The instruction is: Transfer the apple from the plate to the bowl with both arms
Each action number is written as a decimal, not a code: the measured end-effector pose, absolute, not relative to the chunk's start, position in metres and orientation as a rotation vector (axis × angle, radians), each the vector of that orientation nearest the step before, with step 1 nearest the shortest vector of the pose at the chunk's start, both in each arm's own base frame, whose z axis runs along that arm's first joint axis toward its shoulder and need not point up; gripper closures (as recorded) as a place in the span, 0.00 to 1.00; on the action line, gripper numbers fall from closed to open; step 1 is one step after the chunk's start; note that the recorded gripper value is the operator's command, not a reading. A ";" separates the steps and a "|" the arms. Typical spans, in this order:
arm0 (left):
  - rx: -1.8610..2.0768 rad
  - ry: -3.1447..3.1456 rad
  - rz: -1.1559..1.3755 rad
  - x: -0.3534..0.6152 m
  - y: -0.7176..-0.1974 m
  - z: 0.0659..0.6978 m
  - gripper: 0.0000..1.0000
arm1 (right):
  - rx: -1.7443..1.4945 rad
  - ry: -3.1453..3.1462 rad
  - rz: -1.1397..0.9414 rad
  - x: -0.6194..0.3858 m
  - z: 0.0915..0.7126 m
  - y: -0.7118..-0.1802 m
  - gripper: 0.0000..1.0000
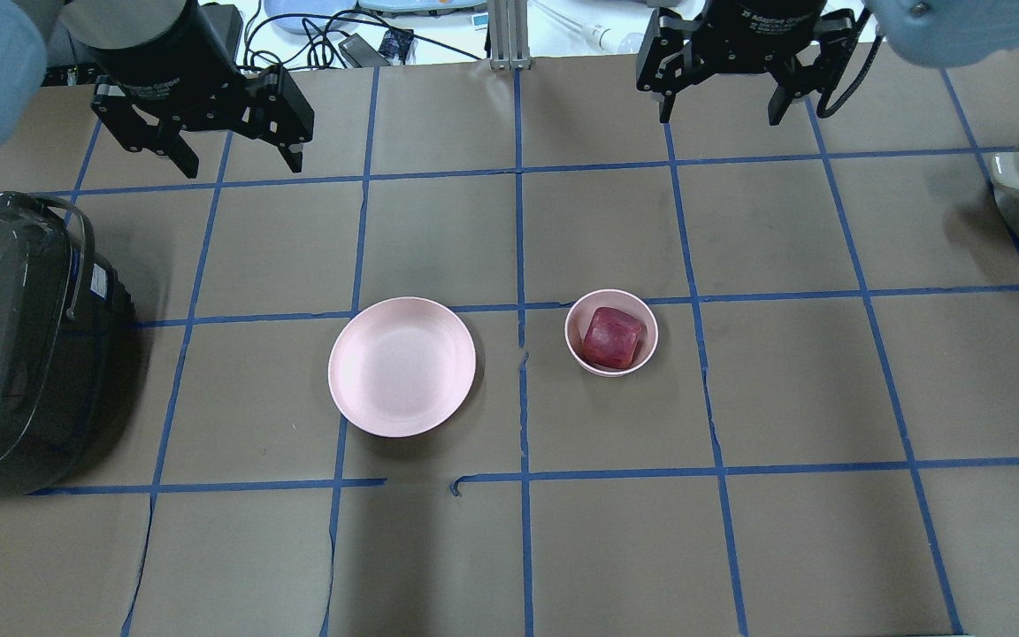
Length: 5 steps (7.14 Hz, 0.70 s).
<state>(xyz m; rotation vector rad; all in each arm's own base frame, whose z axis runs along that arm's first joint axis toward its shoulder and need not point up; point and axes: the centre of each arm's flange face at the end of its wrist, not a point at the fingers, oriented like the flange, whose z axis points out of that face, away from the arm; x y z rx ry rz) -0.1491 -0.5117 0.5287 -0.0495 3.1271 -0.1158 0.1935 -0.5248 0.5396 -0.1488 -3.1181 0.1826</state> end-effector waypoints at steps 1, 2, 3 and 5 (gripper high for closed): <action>-0.054 3.139 -0.101 -0.148 -0.514 0.528 0.00 | -0.149 -3.118 0.182 0.194 0.540 -0.525 0.00; -0.055 3.146 -0.090 -0.149 -0.518 0.525 0.00 | -0.149 -3.118 0.182 0.194 0.539 -0.525 0.00; -0.056 3.151 -0.083 -0.149 -0.520 0.522 0.00 | -0.149 -3.118 0.183 0.194 0.540 -0.525 0.00; -0.058 3.152 -0.080 -0.149 -0.520 0.520 0.00 | -0.149 -3.118 0.183 0.194 0.540 -0.525 0.00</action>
